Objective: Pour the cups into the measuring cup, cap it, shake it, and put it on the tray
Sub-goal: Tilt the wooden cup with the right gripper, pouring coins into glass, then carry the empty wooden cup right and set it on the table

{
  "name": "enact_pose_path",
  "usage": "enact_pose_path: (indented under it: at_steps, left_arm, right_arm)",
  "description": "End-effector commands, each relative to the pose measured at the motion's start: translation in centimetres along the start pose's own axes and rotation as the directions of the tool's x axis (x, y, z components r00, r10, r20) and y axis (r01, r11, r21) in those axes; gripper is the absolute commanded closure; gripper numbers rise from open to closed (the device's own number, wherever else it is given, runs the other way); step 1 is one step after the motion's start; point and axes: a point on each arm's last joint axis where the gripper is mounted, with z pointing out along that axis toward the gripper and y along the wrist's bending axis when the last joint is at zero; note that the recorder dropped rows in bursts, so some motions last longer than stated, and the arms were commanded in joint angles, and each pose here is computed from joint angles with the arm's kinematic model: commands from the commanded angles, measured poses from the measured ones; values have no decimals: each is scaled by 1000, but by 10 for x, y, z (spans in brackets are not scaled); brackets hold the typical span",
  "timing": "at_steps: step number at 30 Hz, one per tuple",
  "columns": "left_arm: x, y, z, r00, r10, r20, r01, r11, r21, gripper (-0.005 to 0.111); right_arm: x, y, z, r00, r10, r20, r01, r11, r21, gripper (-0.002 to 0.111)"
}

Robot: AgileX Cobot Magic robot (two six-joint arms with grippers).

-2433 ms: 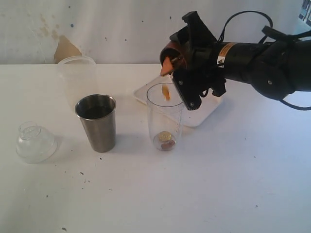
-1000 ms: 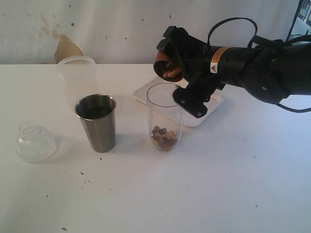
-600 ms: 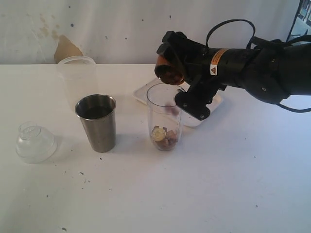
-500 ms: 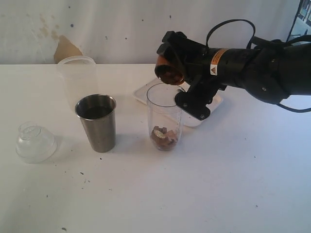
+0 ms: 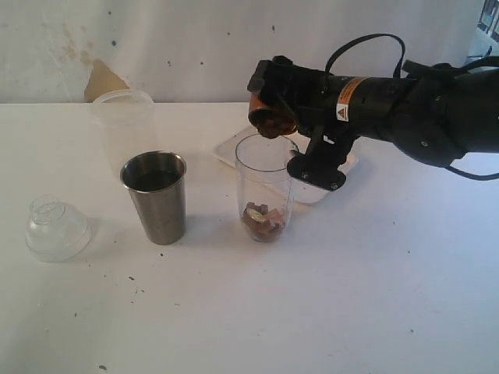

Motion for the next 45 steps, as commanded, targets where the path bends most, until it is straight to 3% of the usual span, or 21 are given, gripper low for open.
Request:
enact_pose_path:
  at_steps: [1, 4, 21, 26, 31, 34, 37, 39, 41, 45]
  left_arm:
    - [1, 0, 0, 1000, -11, 4, 11, 1000, 5, 106]
    - [1, 0, 0, 1000, -11, 4, 11, 1000, 5, 106]
    - [1, 0, 0, 1000, -11, 4, 11, 1000, 5, 106]
    - [1, 0, 0, 1000, -11, 4, 11, 1000, 5, 106]
    - [1, 0, 0, 1000, -11, 4, 11, 1000, 5, 106]
    - [1, 0, 0, 1000, -11, 4, 11, 1000, 5, 106]
    - [1, 0, 0, 1000, -11, 4, 11, 1000, 5, 106]
    - [1, 0, 0, 1000, -11, 4, 11, 1000, 5, 106]
    - [1, 0, 0, 1000, -11, 4, 11, 1000, 5, 106]
    - [1, 0, 0, 1000, -11, 4, 11, 1000, 5, 106]
  right_arm:
    - [0, 0, 2, 1000, -18, 2, 18, 1000, 0, 108]
    - [2, 0, 2, 999, 35, -16, -35, 999, 7, 108]
    - [3, -3, 2, 999, 38, -30, -37, 999, 36, 108]
    - [3, -3, 2, 975, 222, -24, -221, 974, 41, 108]
    - [4, -3, 2, 873, 488, -19, -486, 872, 59, 108]
    - [6, -7, 2, 753, 658, 4, -655, 748, 108, 108]
    - [9, -11, 1, 538, 841, 59, -838, 526, 147, 108]
    - [9, -12, 1, 347, 933, 99, -933, 332, 143, 108]
    - [11, -13, 1, 84, 987, 136, -989, 66, 133, 108]
    - [17, -10, 0, -363, 915, 174, -913, -387, 127, 108]
